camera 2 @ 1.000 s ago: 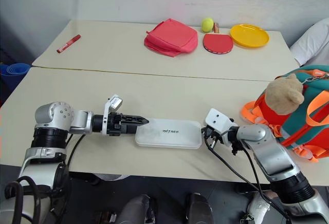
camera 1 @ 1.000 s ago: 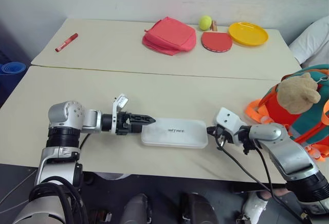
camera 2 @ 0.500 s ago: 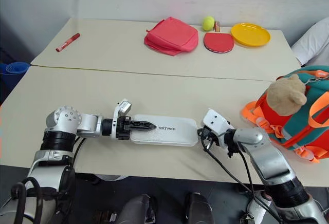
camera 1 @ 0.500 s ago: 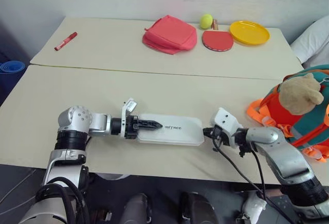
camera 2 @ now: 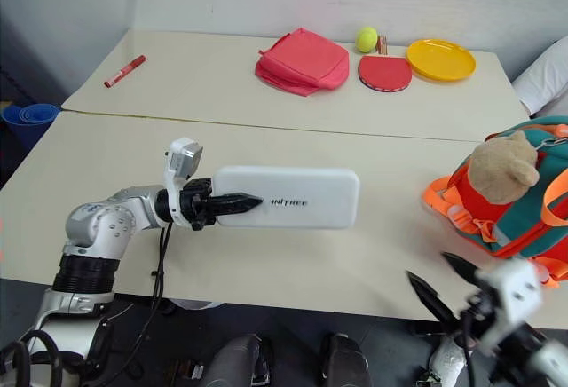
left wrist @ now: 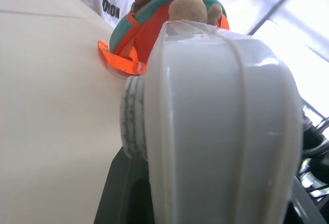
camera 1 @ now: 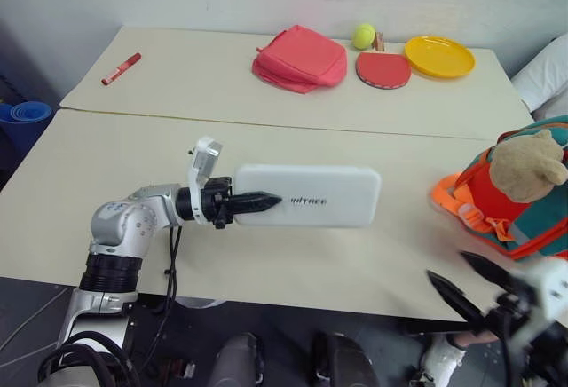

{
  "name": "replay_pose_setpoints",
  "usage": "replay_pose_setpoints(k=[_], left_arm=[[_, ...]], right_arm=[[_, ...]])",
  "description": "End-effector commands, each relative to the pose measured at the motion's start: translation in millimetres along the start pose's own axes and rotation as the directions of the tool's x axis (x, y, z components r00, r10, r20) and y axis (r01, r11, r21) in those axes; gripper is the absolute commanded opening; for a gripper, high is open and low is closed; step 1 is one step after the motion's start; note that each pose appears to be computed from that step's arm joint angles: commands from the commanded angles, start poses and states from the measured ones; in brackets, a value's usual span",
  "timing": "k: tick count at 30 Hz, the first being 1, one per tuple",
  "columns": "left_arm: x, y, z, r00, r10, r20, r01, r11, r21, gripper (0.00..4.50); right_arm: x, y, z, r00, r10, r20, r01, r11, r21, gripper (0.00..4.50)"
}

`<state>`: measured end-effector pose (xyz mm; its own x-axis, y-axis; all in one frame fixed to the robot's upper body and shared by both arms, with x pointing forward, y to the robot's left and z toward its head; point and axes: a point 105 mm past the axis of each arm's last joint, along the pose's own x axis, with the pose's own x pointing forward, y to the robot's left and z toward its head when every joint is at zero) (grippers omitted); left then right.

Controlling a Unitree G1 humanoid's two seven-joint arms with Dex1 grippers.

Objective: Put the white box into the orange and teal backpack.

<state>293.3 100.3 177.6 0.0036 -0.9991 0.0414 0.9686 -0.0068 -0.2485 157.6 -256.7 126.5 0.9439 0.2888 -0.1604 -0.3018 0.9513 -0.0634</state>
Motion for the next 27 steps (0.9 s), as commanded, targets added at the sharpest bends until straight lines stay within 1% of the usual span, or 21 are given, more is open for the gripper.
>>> replay_pose_setpoints(k=[1, 2, 4, 6, 7, 10, 12, 13, 15, 16, 17, 18, 21, 22, 23, 24, 25, 26, 27], left_arm=[[3, -3, 7, 0.998, -0.065, -0.016, 0.067, 0.989, 0.132, 1.29], [4, -2, 8, 0.997, -0.071, -0.013, 0.072, 0.987, 0.143, 1.29], [8, -3, 9, 0.995, -0.096, -0.027, 0.099, 0.979, 0.177, 1.29], [11, -6, 10, 0.992, -0.120, -0.029, 0.123, 0.975, 0.185, 1.29], [12, -8, 9, 0.991, -0.130, -0.033, 0.133, 0.973, 0.186, 1.29], [9, -16, 1, 0.979, -0.174, -0.102, 0.189, 0.970, 0.156, 1.29], [5, -15, 1, 0.981, -0.155, -0.120, 0.174, 0.971, 0.162, 1.29], [4, -15, 1, 0.981, -0.149, -0.123, 0.168, 0.972, 0.163, 1.29], [1, -16, 2, 0.981, -0.145, -0.132, 0.165, 0.974, 0.158, 1.29], [-1, -17, 3, 0.981, -0.142, -0.136, 0.162, 0.975, 0.152, 1.29], [-2, -18, 3, 0.981, -0.139, -0.138, 0.159, 0.976, 0.149, 1.29], [-4, -20, 6, 0.983, -0.136, -0.126, 0.153, 0.979, 0.133, 1.29], [-8, -20, 21, 0.993, -0.106, -0.050, 0.109, 0.992, 0.063, 1.29], [-13, -19, 20, 0.994, -0.082, -0.065, 0.087, 0.994, 0.064, 1.29], [-20, -16, 13, 0.991, -0.044, -0.123, 0.054, 0.995, 0.084, 1.29], [-27, -15, 7, 0.983, -0.019, -0.180, 0.040, 0.993, 0.113, 1.29], [-32, -15, 4, 0.977, -0.004, -0.212, 0.031, 0.992, 0.125, 1.29], [-37, -15, 3, 0.976, 0.012, -0.216, 0.013, 0.993, 0.117, 1.29], [-40, -15, 4, 0.977, 0.020, -0.211, 0.003, 0.994, 0.109, 1.29]], right_arm=[[-30, -12, 4, 0.988, -0.146, 0.060, 0.147, 0.989, -0.011, 4.47], [-37, -16, 2, 0.984, -0.168, 0.051, 0.169, 0.985, -0.020, 4.47], [-50, -31, 1, 0.973, -0.226, 0.051, 0.229, 0.972, -0.054, 4.47], [-55, -49, 5, 0.965, -0.255, 0.064, 0.260, 0.962, -0.085, 4.47], [-54, -56, 8, 0.966, -0.249, 0.075, 0.256, 0.962, -0.099, 4.47], [-42, -78, 19, 0.962, -0.241, 0.127, 0.255, 0.961, -0.110, 4.47], [-23, -87, 25, 0.971, -0.181, 0.153, 0.199, 0.974, -0.109, 4.47], [-14, -89, 28, 0.976, -0.146, 0.162, 0.166, 0.979, -0.115, 4.30], [6, -90, 35, 0.979, -0.081, 0.188, 0.105, 0.987, -0.121, 3.93], [17, -90, 39, 0.978, -0.045, 0.202, 0.070, 0.991, -0.115, 3.56], [26, -90, 42, 0.977, -0.021, 0.213, 0.047, 0.992, -0.117, 3.33], [39, -89, 47, 0.974, 0.015, 0.228, 0.013, 0.993, -0.118, 2.90], [63, -83, 58, 0.964, 0.099, 0.248, -0.068, 0.989, -0.131, 1.92], [69, -77, 59, 0.960, 0.132, 0.247, -0.101, 0.986, -0.133, 1.62], [75, -69, 61, 0.954, 0.171, 0.246, -0.140, 0.981, -0.137, 1.19], [81, -62, 63, 0.947, 0.204, 0.249, -0.174, 0.975, -0.138, 0.94], [87, -55, 65, 0.939, 0.227, 0.259, -0.197, 0.971, -0.136, 0.58], [93, -47, 68, 0.929, 0.248, 0.276, -0.222, 0.967, -0.124, 0.36], [96, -43, 69, 0.922, 0.259, 0.287, -0.236, 0.965, -0.114, 0.04]])
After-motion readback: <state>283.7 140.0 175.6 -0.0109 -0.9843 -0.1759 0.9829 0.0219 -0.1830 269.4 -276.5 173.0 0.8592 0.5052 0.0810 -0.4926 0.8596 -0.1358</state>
